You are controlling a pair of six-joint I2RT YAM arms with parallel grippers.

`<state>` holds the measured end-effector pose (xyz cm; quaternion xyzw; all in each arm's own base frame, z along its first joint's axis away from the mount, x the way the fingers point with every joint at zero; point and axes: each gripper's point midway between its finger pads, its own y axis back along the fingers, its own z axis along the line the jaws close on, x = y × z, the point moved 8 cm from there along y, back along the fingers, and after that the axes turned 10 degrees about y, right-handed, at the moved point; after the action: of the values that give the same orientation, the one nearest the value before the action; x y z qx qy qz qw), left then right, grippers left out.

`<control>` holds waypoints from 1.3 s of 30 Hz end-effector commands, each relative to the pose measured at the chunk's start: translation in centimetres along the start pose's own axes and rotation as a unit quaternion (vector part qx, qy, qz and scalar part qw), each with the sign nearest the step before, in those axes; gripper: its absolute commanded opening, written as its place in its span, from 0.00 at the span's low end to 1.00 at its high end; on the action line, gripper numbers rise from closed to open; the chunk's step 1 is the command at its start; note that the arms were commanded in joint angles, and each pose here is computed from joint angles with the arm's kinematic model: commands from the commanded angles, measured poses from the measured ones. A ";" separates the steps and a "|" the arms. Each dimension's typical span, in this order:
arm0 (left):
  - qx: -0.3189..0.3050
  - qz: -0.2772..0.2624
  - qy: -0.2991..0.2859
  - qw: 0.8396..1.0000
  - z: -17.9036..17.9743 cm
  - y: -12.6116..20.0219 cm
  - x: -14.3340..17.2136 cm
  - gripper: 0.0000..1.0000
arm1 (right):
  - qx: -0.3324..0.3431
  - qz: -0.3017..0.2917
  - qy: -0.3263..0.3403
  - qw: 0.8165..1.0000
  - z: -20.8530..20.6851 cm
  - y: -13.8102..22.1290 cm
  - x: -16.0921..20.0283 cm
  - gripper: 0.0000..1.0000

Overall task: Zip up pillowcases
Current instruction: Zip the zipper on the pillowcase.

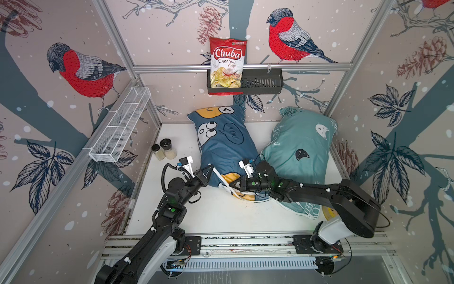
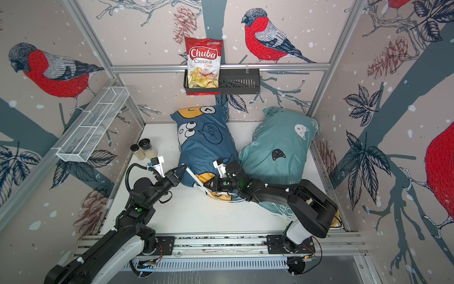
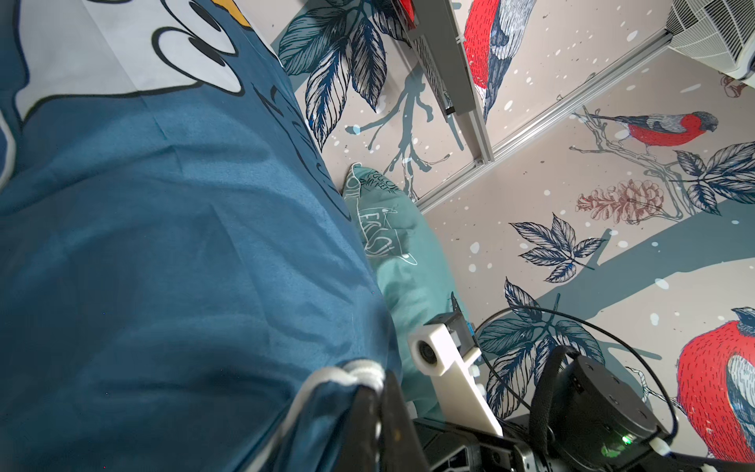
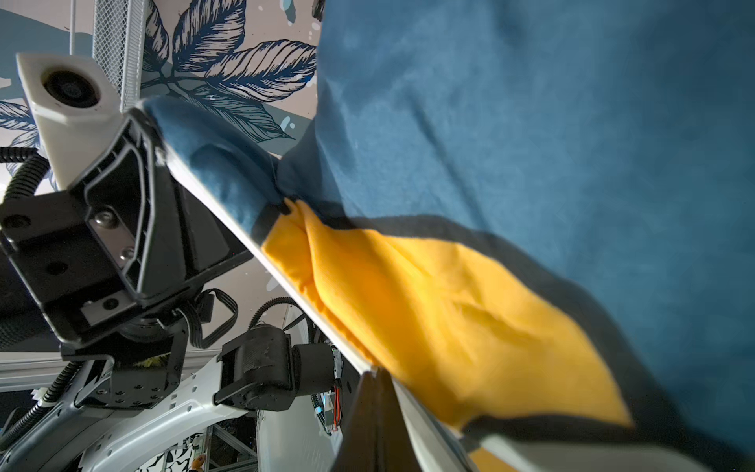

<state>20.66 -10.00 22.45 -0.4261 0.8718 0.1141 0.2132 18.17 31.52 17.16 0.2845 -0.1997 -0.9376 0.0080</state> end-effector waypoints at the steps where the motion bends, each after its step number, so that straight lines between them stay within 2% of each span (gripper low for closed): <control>1: 0.027 -0.030 -0.026 0.999 -1.3 0.0 -1.3 0.00 | 0.024 0.006 -0.004 1.000 -0.7 0.4 0.7 0.00; 24: 0.014 -0.082 -0.030 0.996 -0.9 0.0 -3.7 0.00 | 0.103 0.025 -0.048 0.993 -4.0 3.5 5.1 0.00; 39: 0.002 -0.100 -0.048 0.994 -1.1 -0.5 -5.2 0.00 | 0.169 0.031 -0.100 0.980 -7.0 6.5 8.1 0.00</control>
<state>23.31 -7.52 23.59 -0.4802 0.8382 0.1399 0.2176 14.56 22.72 10.65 0.1967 -0.3414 -0.9188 -0.0224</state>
